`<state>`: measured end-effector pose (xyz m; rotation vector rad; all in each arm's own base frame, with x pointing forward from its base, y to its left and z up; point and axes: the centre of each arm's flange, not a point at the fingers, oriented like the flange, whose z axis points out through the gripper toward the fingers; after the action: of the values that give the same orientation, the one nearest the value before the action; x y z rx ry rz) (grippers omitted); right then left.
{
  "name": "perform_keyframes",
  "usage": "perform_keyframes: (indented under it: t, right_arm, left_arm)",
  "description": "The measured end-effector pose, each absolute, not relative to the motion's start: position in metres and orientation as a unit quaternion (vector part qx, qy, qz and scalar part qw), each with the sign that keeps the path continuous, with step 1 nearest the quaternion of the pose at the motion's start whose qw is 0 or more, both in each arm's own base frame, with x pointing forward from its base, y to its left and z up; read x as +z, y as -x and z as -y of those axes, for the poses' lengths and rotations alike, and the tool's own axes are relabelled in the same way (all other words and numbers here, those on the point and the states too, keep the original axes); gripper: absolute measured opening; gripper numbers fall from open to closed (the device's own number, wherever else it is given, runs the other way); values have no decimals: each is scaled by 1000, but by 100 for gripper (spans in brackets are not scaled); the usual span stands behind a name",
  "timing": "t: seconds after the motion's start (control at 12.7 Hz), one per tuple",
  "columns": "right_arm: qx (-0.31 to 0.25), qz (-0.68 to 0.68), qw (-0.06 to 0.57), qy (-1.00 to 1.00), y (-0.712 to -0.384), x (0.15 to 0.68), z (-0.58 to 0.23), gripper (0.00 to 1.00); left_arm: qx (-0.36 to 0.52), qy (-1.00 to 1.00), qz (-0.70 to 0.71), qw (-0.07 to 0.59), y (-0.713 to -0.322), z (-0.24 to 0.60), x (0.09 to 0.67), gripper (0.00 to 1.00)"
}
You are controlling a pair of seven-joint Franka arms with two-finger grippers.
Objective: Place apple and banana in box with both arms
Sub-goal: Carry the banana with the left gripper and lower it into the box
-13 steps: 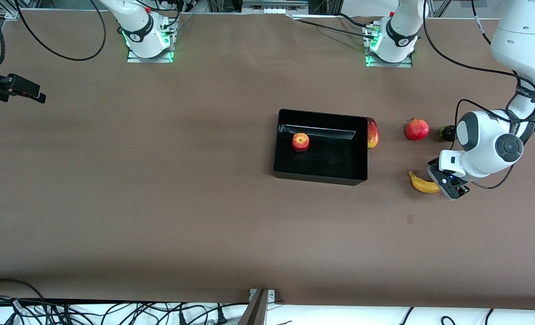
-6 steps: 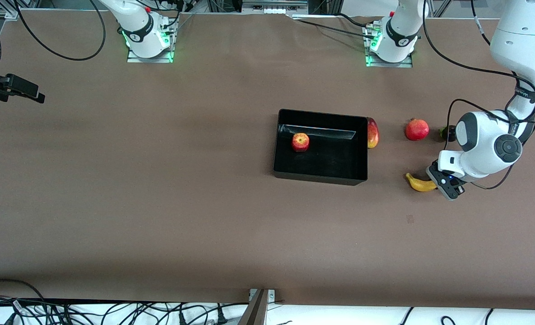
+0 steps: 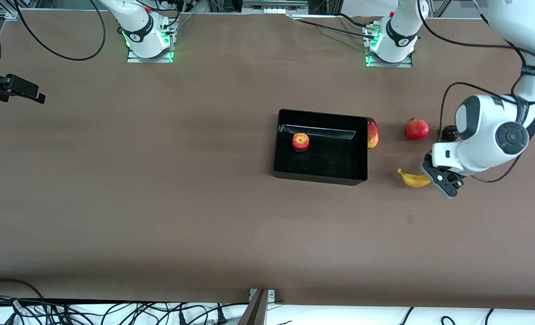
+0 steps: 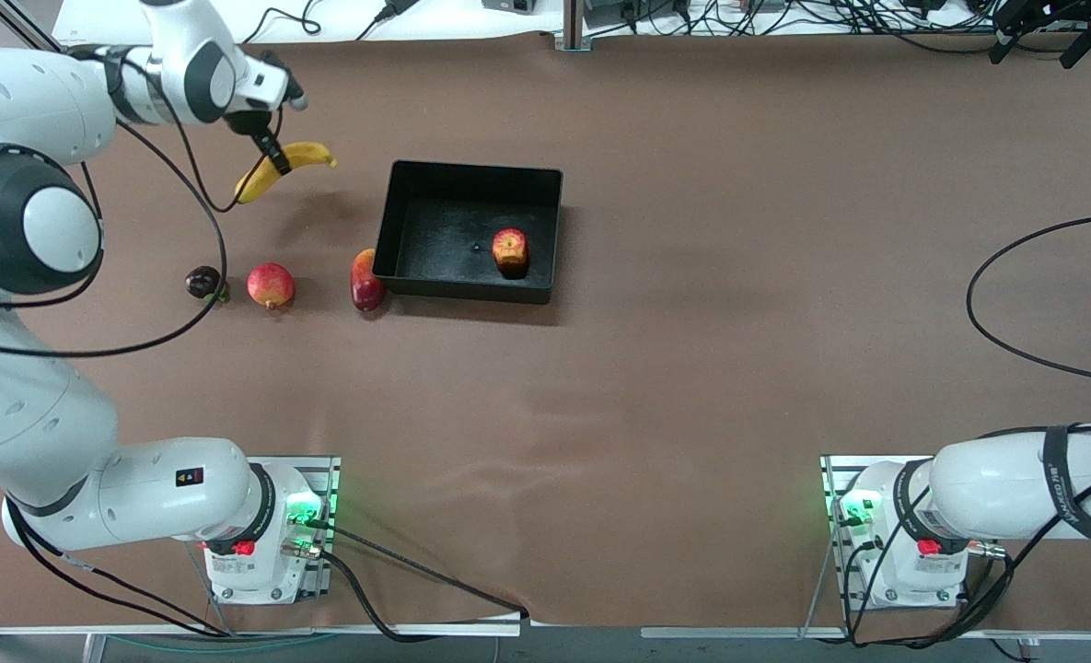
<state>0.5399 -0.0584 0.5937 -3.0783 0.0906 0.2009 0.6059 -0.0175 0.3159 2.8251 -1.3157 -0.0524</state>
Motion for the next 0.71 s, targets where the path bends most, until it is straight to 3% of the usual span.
perform_keyframes:
  t: [0.32, 0.71]
  right_arm:
    - [65, -29, 28, 997, -540, 594, 58, 100]
    - [66, -29, 28, 997, -540, 593, 58, 100]
  left_arm:
    - [-28, -924, 380, 42, -572, 138, 363, 33]
    - [-56, -922, 381, 46, -529, 214, 308, 33]
